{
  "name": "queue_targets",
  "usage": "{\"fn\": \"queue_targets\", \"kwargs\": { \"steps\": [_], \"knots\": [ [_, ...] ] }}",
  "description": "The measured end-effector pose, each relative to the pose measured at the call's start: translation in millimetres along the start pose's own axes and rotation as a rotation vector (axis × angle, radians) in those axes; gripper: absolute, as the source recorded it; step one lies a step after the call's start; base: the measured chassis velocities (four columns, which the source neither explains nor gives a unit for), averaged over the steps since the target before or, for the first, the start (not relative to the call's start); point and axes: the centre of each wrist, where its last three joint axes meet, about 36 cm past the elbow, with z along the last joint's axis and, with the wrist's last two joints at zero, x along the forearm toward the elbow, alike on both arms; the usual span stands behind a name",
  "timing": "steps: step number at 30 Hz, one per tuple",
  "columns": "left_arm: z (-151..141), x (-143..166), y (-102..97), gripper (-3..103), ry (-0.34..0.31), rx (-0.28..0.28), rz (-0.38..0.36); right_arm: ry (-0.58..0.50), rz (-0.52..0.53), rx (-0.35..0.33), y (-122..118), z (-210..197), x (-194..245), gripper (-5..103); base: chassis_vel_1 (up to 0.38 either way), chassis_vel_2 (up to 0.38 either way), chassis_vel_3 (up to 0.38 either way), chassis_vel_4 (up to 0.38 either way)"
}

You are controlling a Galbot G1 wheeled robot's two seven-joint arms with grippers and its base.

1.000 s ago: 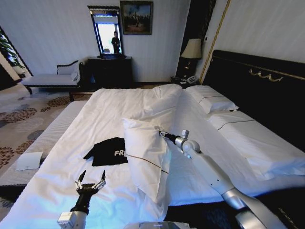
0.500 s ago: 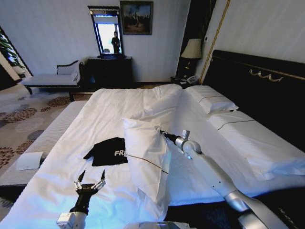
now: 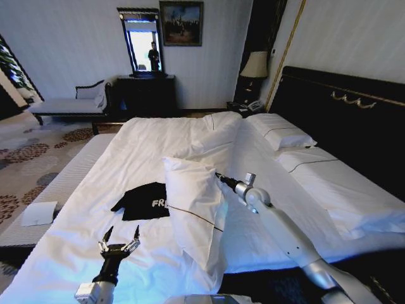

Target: Fold the clothes on the bed.

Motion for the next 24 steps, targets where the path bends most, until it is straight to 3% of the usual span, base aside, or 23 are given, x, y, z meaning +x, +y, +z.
{"fn": "queue_targets", "kwargs": {
  "steps": [12,24],
  "knots": [
    [-1,-6,-2.9,100,-0.015,0.013,0.013,-0.113,0.057,0.053,6,-26,92,0,0.0,0.0,0.0,0.0],
    [-1,-11,4.3,100,-0.024,0.029,0.017,-0.21,0.283,0.122,5,-47,206,0,0.0,0.0,0.0,0.0]
  ]
}}
